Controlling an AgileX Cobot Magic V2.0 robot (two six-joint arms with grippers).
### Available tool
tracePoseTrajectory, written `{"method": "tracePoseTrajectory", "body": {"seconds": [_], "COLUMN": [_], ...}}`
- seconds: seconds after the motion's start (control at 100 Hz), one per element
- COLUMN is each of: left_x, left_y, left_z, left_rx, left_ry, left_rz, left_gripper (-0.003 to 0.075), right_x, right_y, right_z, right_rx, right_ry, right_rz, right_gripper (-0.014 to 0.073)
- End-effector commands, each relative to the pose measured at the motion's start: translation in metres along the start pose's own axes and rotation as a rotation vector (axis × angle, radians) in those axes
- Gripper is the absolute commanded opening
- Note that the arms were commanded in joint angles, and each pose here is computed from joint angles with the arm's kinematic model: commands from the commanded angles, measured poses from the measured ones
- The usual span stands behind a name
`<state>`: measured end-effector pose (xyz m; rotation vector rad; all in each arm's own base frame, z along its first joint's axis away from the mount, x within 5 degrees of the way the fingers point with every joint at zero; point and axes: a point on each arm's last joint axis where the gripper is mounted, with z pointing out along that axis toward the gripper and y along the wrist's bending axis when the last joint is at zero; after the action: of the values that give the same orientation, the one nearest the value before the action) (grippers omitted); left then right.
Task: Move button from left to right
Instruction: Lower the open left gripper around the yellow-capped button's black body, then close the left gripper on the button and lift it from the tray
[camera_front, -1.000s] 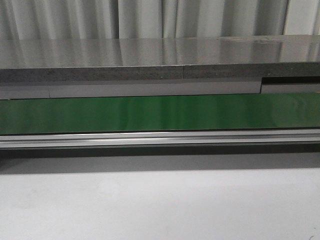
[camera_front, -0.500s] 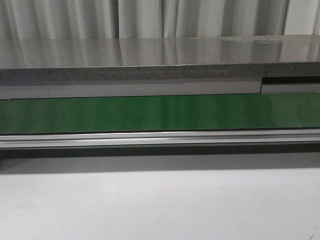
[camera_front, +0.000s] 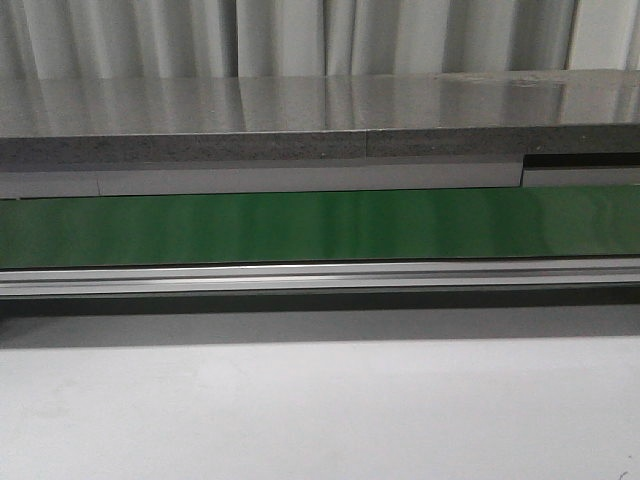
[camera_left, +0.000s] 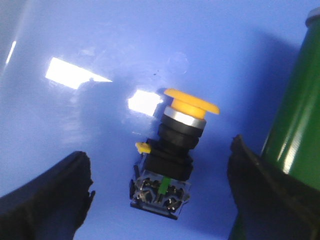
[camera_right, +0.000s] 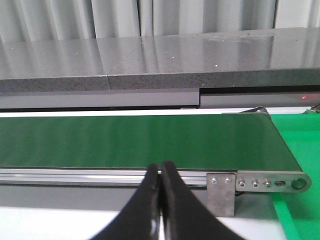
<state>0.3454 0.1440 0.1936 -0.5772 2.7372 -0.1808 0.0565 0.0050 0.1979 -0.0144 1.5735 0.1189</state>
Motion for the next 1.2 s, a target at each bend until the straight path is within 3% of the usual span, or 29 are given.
{"method": "tracePoseTrajectory", "body": {"seconds": [0.0, 0.75, 1.19], "left_x": [-0.012, -0.016, -0.014], "left_y": [-0.008, -0.007, -0.003], "left_z": [-0.02, -0.02, 0.002], "left_rx": [0.002, -0.01, -0.012], "left_ry": [-0.106, -0.15, -0.099], "left_rz": [0.018, 0.02, 0.009], "left_gripper": [0.0545, 0.0544, 0.0543], "right_x": [-0.014, -0.014, -0.014], "right_y": [0.0, 0.0, 0.0], "right_z": [-0.003, -0.003, -0.003], "right_rx": [0.001, 0.001, 0.001], "right_ry": [-0.116, -0.116, -0.116], "right_rz": [-0.004, -0.004, -0.004], "right_gripper": [-0.0066, -0.0066, -0.0066]}}
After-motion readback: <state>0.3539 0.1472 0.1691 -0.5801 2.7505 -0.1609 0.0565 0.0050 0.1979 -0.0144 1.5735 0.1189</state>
